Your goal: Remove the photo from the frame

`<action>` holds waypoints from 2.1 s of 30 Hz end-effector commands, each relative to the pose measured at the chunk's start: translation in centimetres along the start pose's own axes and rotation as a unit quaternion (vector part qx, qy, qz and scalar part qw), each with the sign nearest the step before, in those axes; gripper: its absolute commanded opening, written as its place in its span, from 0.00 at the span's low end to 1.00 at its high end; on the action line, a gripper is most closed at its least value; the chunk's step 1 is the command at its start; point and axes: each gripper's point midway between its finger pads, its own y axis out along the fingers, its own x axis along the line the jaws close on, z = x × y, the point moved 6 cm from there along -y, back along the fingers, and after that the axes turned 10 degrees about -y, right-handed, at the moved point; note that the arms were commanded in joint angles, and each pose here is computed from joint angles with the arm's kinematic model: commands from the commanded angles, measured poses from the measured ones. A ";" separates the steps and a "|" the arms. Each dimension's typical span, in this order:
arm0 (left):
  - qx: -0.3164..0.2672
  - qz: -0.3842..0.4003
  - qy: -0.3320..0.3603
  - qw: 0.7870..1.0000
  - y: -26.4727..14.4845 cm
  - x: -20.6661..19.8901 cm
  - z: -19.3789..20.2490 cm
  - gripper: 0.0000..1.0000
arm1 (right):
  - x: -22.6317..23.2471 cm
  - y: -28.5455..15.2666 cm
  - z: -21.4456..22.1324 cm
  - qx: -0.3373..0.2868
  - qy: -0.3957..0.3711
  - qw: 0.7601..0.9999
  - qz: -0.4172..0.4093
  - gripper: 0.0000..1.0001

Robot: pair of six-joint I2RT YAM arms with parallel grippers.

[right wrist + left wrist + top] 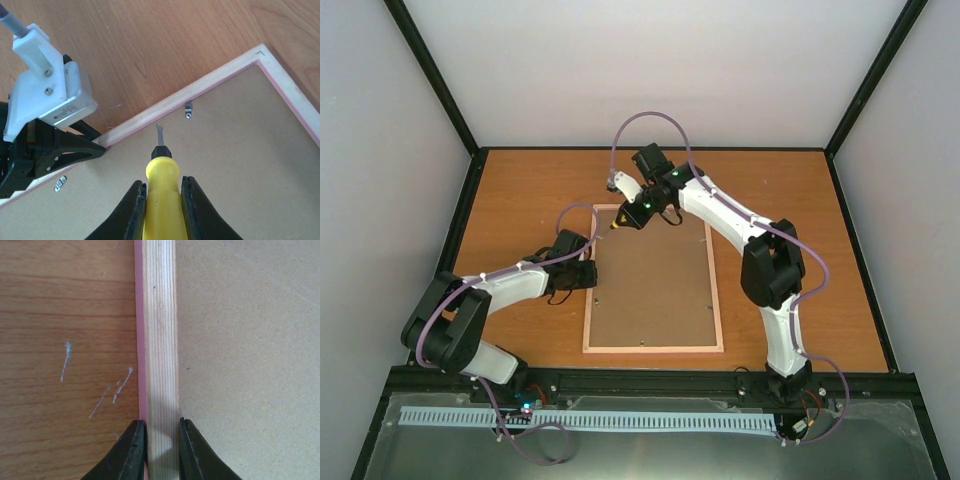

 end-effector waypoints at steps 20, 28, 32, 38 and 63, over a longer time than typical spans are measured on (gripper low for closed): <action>-0.009 0.030 -0.014 0.999 -0.6 -0.2 0.2 0.01 | -1.7 5.8 -0.4 0.037 0.010 0.999 0.012 0.03; -0.010 0.030 -0.014 0.999 -0.5 -0.2 0.1 0.01 | -1.3 6.1 -0.2 0.035 0.009 0.999 -0.009 0.03; -0.009 0.030 -0.013 0.999 -0.5 -0.2 0.1 0.01 | -1.5 6.6 0.0 0.039 0.013 0.999 -0.007 0.03; -0.010 0.029 -0.013 0.999 -0.6 -0.1 0.2 0.01 | -2.4 7.2 0.4 0.050 0.028 0.998 0.021 0.03; -0.017 0.038 -0.011 0.999 -0.4 -0.2 0.2 0.01 | -3.7 2.5 0.6 0.075 0.051 0.982 0.168 0.03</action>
